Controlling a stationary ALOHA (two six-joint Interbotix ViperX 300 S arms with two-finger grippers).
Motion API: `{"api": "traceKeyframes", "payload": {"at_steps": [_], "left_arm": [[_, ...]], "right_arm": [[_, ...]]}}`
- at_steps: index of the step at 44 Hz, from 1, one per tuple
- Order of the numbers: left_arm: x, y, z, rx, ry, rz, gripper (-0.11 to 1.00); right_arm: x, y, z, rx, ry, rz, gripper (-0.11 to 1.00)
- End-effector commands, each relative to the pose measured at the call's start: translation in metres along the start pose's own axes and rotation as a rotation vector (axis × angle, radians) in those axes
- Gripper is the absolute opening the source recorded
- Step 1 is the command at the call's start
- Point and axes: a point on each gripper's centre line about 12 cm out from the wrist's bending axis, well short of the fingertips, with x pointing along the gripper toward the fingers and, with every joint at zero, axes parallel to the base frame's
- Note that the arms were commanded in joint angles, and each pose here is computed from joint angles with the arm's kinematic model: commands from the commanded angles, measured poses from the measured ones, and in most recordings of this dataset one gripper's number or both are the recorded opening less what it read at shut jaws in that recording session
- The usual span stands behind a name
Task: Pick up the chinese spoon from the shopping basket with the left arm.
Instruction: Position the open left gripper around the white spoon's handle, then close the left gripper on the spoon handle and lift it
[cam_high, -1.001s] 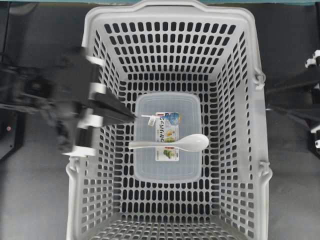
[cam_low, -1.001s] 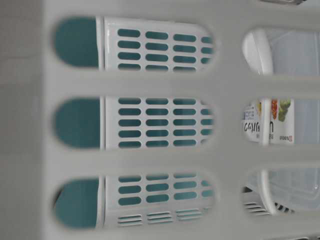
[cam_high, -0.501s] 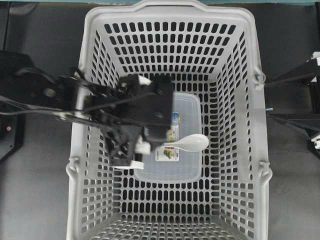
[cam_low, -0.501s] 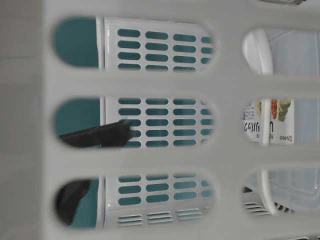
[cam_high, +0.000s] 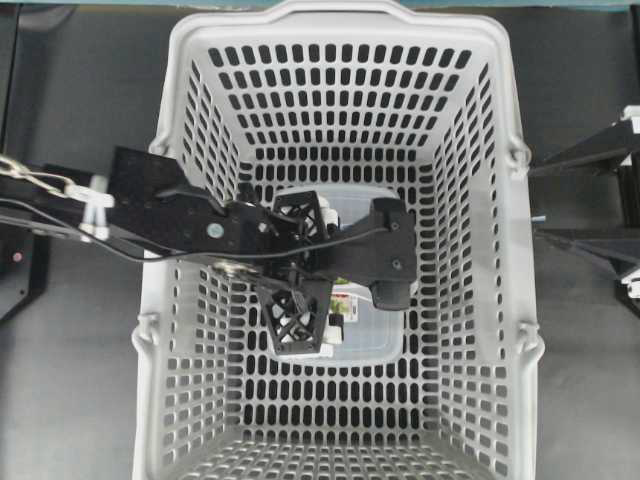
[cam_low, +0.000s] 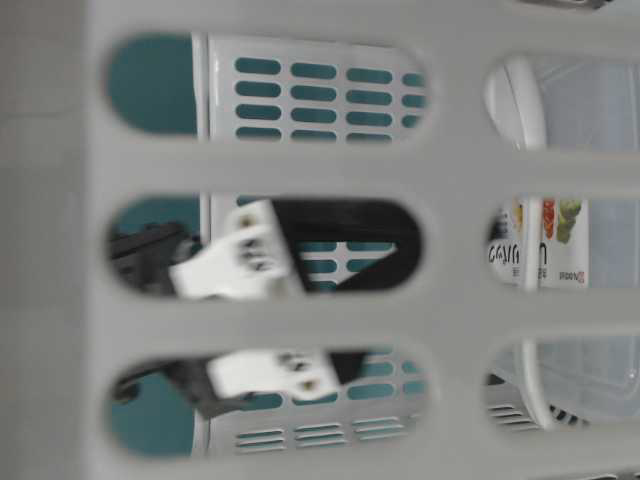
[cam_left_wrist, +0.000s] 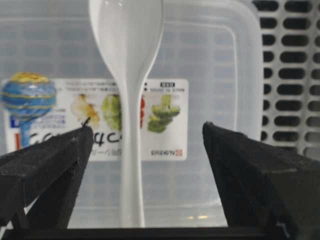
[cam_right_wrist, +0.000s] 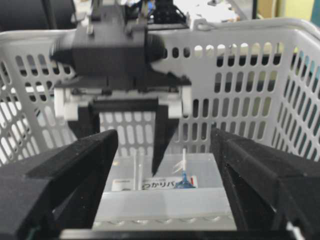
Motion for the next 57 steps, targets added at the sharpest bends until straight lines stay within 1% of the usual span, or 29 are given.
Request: {"api": "traceKeyframes", "payload": {"at_steps": [1,4,13,19,25,28,31,37,39,44,47,50,57], "left_arm": [[0.0,-0.001,0.004,0.003,-0.011,0.0,0.85],[0.008,0.0,0.001,0.002,0.004,0.003,0.85],[0.026,-0.001,0.0,0.004,0.001,0.001,0.85],[0.039,-0.001,-0.004,-0.003,0.029,0.005,0.84],[0.038,-0.001,-0.004,-0.003,0.03,0.005,0.81],[0.038,-0.001,-0.004,0.001,0.029,0.003,0.74],[0.037,-0.001,-0.004,0.0,0.027,0.003,0.63],[0.035,-0.001,-0.002,0.001,0.02,0.003,0.26],[0.03,0.0,0.0,0.003,0.009,0.003,0.16],[0.016,0.001,0.007,-0.004,-0.024,-0.001,0.15],[0.0,0.003,0.013,-0.009,-0.052,-0.002,0.15],[-0.022,0.003,0.021,-0.01,-0.08,-0.003,0.15],[-0.073,0.002,0.037,-0.013,-0.097,-0.003,0.15]], "right_arm": [[0.001,0.0,0.002,0.005,-0.006,0.0,0.72],[0.001,0.0,0.001,0.005,-0.005,0.0,0.72],[0.001,-0.001,0.001,0.005,-0.005,-0.003,0.72],[0.001,-0.001,0.001,0.005,-0.005,-0.003,0.72],[0.001,-0.001,0.001,0.005,-0.005,-0.003,0.72],[0.001,-0.001,0.001,0.005,-0.005,-0.003,0.72],[0.001,-0.001,0.001,0.006,-0.005,-0.003,0.72],[0.001,-0.001,0.001,0.005,-0.006,-0.003,0.72],[0.001,-0.001,0.0,0.006,-0.002,-0.004,0.72],[0.0,-0.001,-0.001,0.006,0.0,-0.004,0.72],[0.0,-0.001,-0.001,0.006,0.0,-0.004,0.72],[0.0,-0.001,-0.001,0.006,0.0,-0.004,0.72],[0.001,-0.001,-0.001,0.006,0.001,-0.004,0.72]]}}
